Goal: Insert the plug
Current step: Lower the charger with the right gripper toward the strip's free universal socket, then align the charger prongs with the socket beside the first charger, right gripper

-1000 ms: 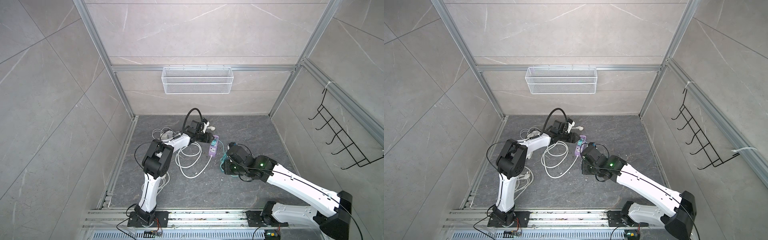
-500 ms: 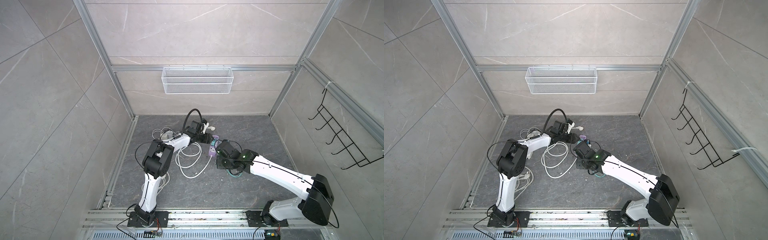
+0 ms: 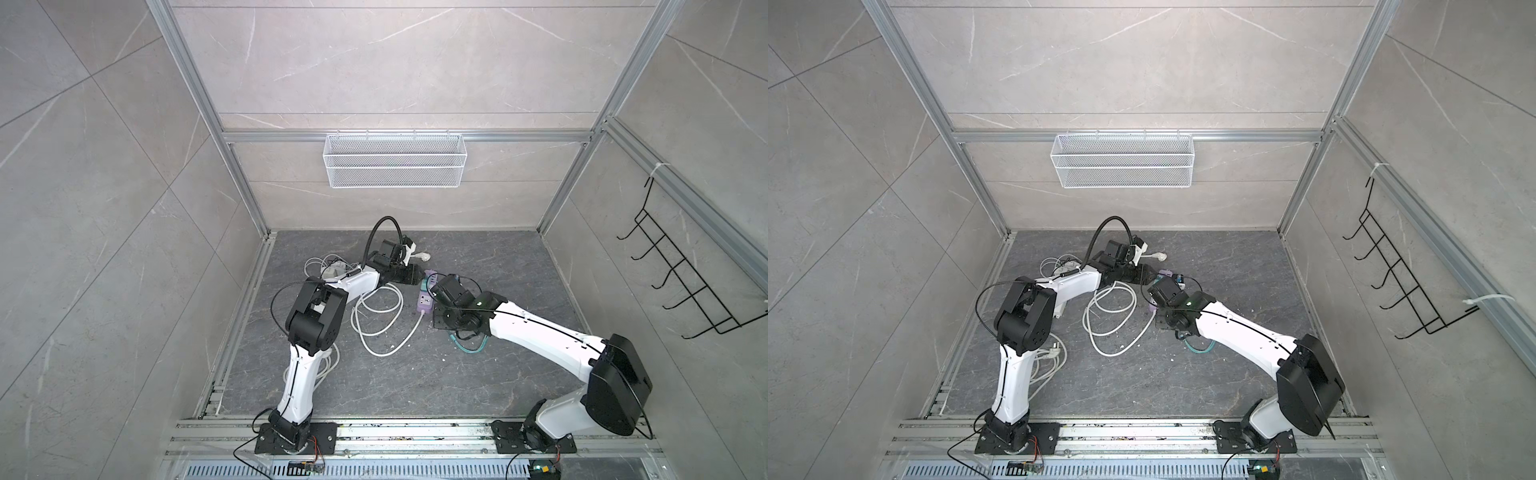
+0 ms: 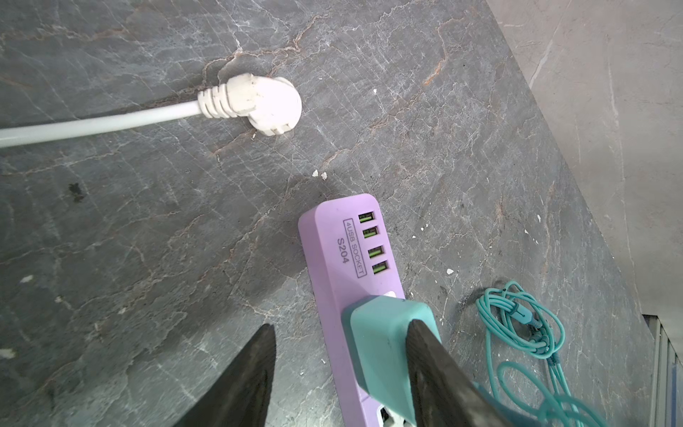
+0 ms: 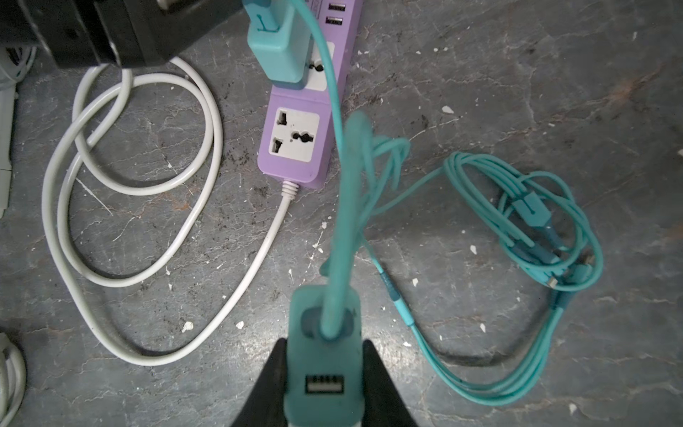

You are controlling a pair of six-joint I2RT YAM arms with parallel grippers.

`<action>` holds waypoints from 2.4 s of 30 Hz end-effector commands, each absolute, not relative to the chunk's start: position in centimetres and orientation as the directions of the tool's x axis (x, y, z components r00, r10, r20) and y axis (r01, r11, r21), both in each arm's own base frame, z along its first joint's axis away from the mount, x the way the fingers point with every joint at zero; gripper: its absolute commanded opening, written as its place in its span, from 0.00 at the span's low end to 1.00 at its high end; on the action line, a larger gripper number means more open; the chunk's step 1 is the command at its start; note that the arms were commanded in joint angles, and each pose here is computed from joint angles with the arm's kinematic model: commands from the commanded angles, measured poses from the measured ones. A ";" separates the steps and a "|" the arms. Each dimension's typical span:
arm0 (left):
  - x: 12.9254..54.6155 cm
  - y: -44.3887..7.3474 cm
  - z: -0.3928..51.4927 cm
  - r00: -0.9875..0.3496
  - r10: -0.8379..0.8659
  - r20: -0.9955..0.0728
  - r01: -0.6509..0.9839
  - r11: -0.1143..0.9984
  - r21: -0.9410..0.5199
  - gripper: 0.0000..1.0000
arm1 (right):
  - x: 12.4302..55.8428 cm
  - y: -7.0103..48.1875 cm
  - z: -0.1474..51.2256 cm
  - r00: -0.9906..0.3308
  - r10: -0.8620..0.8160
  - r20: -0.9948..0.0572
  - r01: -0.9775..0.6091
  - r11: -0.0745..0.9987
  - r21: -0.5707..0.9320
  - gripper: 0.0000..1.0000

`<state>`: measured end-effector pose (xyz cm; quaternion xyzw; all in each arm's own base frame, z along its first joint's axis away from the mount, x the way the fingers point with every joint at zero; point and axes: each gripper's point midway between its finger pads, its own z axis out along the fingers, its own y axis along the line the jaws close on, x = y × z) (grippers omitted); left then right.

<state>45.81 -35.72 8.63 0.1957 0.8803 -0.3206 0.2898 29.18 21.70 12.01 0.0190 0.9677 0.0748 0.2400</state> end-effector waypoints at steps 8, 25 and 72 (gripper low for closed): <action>43.8 -33.9 4.3 -0.815 0.216 -0.537 0.484 0.763 -0.428 0.65 | 32.4 24.3 11.6 -0.878 0.076 -0.473 -0.038 0.973 0.227 0.05; 43.8 -31.6 7.7 -0.788 0.181 -0.588 0.486 0.770 -0.414 0.81 | 39.1 22.2 12.1 -0.839 0.045 -0.543 -0.052 0.986 0.161 0.04; 44.0 -24.6 12.5 -0.823 -0.042 -0.566 0.317 0.793 -0.520 0.85 | 38.6 24.8 10.8 -0.767 0.092 -0.635 -0.020 0.986 0.167 0.03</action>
